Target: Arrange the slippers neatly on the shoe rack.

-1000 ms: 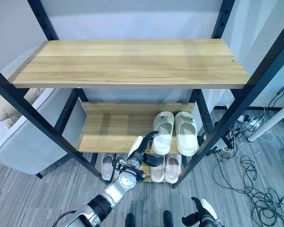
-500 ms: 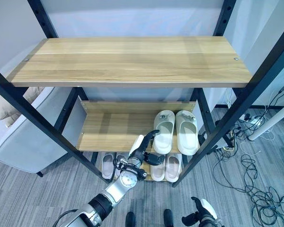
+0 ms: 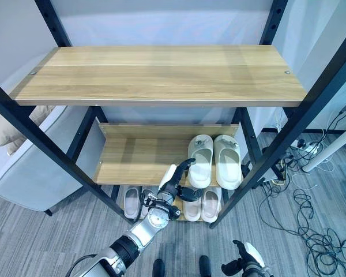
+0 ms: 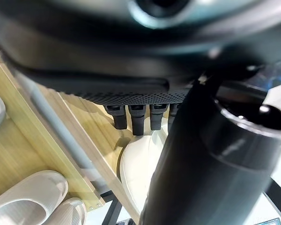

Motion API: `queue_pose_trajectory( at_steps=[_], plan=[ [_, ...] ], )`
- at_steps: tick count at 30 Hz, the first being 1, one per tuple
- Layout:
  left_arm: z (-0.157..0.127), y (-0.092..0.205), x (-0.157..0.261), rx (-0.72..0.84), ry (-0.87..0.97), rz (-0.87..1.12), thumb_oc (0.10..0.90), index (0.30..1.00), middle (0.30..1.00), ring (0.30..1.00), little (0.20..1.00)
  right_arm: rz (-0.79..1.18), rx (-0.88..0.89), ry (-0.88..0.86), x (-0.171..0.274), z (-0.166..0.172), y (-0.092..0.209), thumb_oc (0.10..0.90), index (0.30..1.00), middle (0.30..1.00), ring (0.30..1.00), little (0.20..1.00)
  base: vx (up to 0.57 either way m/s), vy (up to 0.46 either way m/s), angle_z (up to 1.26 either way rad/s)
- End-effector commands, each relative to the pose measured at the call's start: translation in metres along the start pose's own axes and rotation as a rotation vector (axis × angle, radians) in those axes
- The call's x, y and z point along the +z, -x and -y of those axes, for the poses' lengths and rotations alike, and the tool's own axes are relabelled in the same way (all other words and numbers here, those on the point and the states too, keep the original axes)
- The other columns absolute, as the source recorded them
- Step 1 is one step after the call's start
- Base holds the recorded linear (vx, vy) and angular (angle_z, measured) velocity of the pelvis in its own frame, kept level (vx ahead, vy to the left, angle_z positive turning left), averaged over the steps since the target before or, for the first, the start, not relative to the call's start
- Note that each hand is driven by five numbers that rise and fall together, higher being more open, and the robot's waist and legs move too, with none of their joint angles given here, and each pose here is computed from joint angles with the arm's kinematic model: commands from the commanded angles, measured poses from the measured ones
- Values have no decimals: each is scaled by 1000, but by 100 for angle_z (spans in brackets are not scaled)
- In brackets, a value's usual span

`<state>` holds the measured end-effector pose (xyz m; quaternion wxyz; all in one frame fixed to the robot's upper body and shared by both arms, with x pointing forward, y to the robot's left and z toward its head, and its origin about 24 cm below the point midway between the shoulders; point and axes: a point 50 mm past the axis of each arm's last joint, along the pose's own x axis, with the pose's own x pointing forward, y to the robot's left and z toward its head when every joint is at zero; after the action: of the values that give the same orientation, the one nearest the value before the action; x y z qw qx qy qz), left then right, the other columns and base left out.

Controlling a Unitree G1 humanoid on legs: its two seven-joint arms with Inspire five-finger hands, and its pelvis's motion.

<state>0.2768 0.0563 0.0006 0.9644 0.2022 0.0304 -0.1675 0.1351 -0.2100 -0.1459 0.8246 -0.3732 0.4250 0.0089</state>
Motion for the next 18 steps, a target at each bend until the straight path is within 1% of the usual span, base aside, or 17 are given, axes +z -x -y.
queue_pose_trajectory(
  at_steps=[1,9,18],
  plan=[
    [49,-24,70,-167,39,232,800,900,900,900,900,100,-114,-3,26,29,-12,800,900,900,900,900,0,0,0],
    [61,-22,74,-208,47,238,800,900,900,900,900,102,-112,-6,26,27,-12,800,900,900,900,900,0,0,0],
    [66,-20,72,-221,71,224,800,900,900,900,900,109,-113,-2,29,28,-12,800,900,900,900,900,0,0,0]
  ],
)
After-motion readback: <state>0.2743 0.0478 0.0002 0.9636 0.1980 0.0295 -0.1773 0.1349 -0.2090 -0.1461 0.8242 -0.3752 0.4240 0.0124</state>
